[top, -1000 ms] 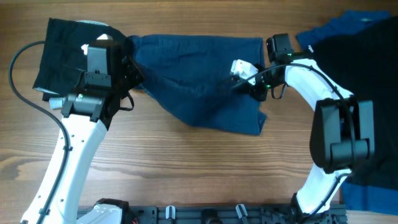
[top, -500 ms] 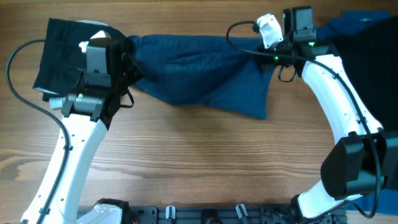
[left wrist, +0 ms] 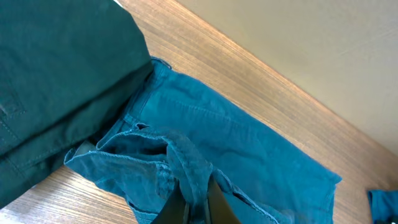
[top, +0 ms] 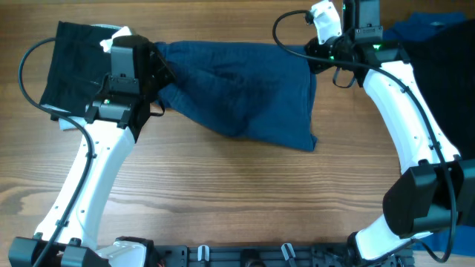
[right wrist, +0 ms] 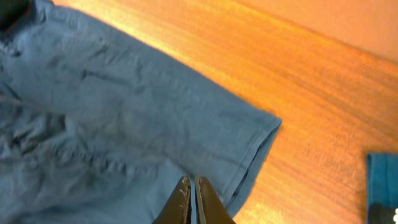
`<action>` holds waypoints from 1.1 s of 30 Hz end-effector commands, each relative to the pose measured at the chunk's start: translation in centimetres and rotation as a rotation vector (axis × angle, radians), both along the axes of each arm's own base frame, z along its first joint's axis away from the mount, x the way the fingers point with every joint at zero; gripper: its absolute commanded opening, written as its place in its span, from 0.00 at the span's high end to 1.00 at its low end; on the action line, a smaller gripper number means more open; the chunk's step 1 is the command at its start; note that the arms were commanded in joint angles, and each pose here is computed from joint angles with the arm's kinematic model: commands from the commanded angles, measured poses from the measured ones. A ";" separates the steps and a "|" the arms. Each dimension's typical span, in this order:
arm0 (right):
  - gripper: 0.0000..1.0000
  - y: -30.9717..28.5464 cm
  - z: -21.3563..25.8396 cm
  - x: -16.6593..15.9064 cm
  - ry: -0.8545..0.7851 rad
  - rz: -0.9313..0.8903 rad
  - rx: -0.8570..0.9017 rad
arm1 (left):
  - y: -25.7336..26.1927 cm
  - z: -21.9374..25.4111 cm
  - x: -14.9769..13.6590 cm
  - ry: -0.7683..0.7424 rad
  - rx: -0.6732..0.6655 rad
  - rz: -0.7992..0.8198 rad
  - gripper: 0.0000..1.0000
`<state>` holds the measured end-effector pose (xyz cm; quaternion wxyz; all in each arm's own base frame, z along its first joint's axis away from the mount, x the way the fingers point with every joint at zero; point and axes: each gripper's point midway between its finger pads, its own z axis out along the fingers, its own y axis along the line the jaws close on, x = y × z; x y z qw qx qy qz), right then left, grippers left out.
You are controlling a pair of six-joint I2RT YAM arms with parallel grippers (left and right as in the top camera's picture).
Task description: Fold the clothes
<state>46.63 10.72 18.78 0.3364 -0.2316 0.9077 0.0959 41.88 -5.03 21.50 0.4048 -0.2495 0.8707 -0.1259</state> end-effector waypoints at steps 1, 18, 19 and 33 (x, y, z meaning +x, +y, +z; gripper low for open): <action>0.96 0.7 0.2 -0.9 0.014 0.096 -0.009 | 0.6 0.6 -0.2 0.006 0.034 0.009 0.96; 0.37 4.3 -7.5 -0.6 -0.096 0.670 -0.107 | 0.7 1.0 -0.6 0.027 0.037 0.008 0.96; 0.36 4.6 -7.9 -0.5 -0.112 0.705 -0.102 | 0.7 1.4 -0.5 0.025 0.037 0.008 0.96; 0.21 6.5 -9.7 -1.0 -0.221 0.917 -0.066 | 0.7 4.4 -0.4 -0.007 0.045 -0.002 0.96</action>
